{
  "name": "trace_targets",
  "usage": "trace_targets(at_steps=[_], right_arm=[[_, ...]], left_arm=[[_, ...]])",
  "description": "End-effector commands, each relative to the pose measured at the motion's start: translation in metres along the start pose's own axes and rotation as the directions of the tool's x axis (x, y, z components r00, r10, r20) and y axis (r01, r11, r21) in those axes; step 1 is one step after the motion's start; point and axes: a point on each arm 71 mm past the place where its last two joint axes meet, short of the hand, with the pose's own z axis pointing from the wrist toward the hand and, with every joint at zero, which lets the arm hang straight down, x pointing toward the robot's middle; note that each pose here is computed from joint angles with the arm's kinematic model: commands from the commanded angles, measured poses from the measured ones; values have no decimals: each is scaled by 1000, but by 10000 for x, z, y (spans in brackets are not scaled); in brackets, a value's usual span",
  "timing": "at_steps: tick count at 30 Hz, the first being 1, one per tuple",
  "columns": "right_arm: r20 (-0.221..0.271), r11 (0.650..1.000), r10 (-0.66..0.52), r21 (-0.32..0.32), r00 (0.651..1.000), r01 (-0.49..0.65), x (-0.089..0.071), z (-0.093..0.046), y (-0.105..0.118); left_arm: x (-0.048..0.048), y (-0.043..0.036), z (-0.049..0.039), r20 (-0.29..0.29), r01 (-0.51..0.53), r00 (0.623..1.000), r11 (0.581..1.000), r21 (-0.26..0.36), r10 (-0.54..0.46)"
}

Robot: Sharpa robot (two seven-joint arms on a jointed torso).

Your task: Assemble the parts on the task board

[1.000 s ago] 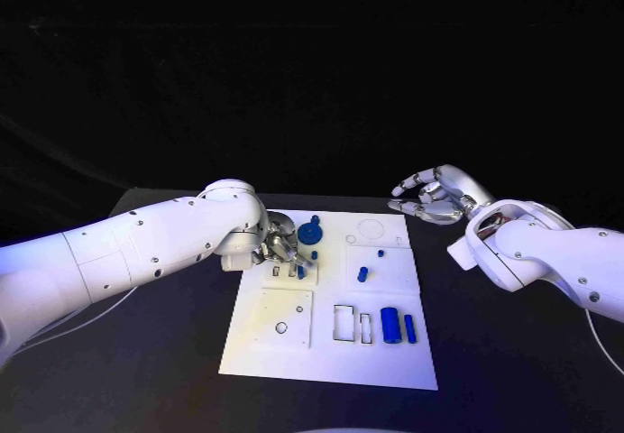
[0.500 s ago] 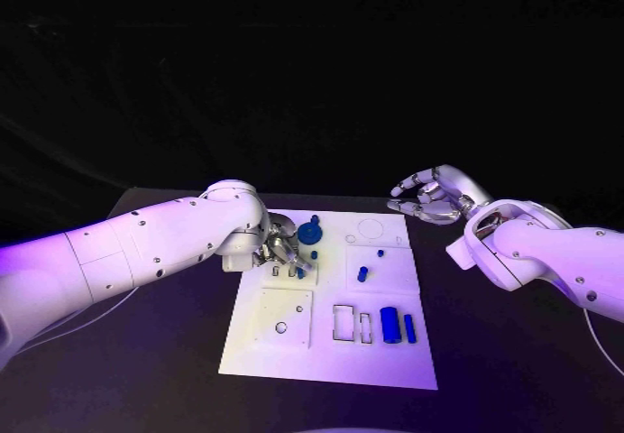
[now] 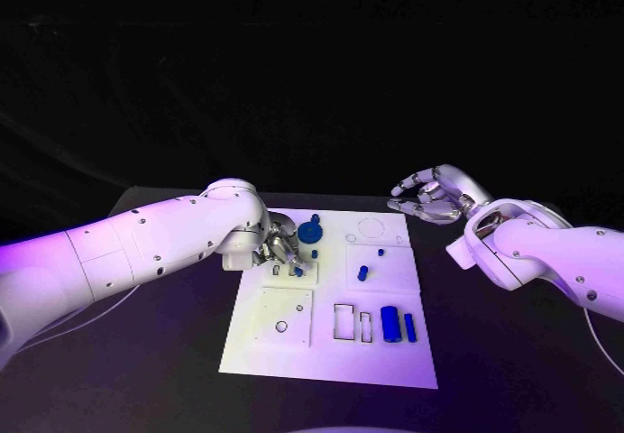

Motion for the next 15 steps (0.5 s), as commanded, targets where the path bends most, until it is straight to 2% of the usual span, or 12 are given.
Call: trace_targets(at_steps=[1, 9, 15], right_arm=[[-17, 1000, -3, -1, 1000, 3, 18, 1, 1], [-23, 1000, -3, 2, 1000, 3, 27, 6, -1], [-26, 1000, -3, 3, 1000, 4, 28, 6, -4]], left_arm=[[13, -10, 6, -16, 11, 1000, 1000, 7, -11], [-3, 40, 3, -16, 58, 998, 998, 12, -58], [-12, 91, -30, -2, 97, 995, 995, 22, -97]])
